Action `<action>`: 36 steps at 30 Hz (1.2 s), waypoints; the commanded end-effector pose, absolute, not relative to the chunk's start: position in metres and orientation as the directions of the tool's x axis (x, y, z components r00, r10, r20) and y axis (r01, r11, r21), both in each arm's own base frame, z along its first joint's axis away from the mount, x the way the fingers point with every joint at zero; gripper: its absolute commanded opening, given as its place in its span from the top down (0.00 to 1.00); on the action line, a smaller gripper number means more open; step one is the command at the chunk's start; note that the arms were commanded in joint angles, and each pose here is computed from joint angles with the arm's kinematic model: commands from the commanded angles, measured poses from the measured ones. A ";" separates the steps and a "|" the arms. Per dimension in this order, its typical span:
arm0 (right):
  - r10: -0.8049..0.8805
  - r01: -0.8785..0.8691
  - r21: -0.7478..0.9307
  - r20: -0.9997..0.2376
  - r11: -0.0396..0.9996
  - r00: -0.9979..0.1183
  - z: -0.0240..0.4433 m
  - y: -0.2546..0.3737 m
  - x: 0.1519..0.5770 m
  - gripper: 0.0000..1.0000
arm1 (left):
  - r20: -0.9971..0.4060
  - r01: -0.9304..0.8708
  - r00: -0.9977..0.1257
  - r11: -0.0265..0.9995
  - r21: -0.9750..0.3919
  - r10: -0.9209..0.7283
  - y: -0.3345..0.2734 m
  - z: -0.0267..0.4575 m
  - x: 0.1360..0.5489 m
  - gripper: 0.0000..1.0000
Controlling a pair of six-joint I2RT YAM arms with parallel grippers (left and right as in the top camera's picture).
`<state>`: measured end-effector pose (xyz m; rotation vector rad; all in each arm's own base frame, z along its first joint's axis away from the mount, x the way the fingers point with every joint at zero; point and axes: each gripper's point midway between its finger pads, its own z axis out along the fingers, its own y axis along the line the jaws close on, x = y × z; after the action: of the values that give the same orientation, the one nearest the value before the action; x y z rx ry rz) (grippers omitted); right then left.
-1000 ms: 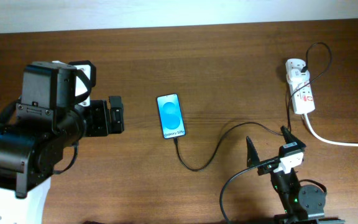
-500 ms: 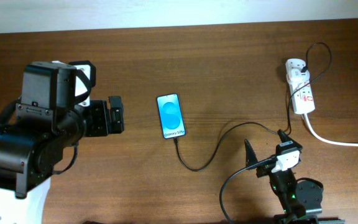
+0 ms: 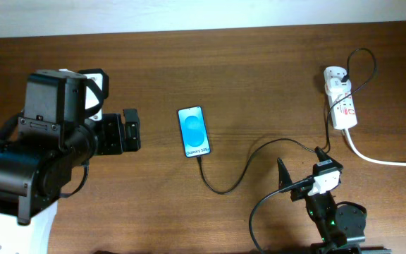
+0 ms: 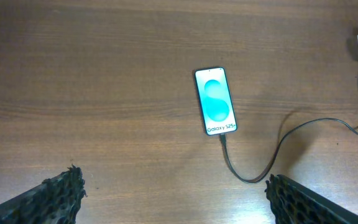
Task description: Plug charger to phone and switch on socket
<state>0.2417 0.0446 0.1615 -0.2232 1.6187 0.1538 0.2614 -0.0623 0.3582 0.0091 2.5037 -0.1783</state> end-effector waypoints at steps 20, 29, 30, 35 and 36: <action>-0.039 -0.236 -0.025 -0.998 0.971 -0.056 0.159 0.045 0.241 0.02 | -0.952 -0.013 -0.303 0.999 -0.029 -0.032 -0.004 0.347 0.239 0.01; -0.039 -0.236 -0.025 -0.998 0.971 -0.056 0.159 0.045 0.241 0.02 | -0.989 0.077 -0.014 0.986 0.148 0.149 -0.018 0.315 0.245 0.00; -0.039 -0.236 -0.025 -0.998 0.971 -0.056 0.159 0.045 0.241 0.02 | -0.988 0.072 0.014 0.985 0.156 0.156 -0.017 0.313 0.244 0.01; -0.039 -0.236 -0.025 -0.998 0.971 -0.056 0.159 0.045 0.241 0.02 | -0.977 0.041 0.094 0.980 0.196 0.192 -0.014 0.286 0.243 0.01; -0.039 -0.236 -0.025 -0.998 0.971 -0.056 0.159 0.045 0.241 0.02 | -0.977 0.038 0.094 0.980 0.196 0.192 -0.013 0.278 0.243 0.01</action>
<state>0.2419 0.0440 0.1612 -0.2199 1.6199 0.1517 0.2442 -0.0147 0.2969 0.1646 1.4773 0.0838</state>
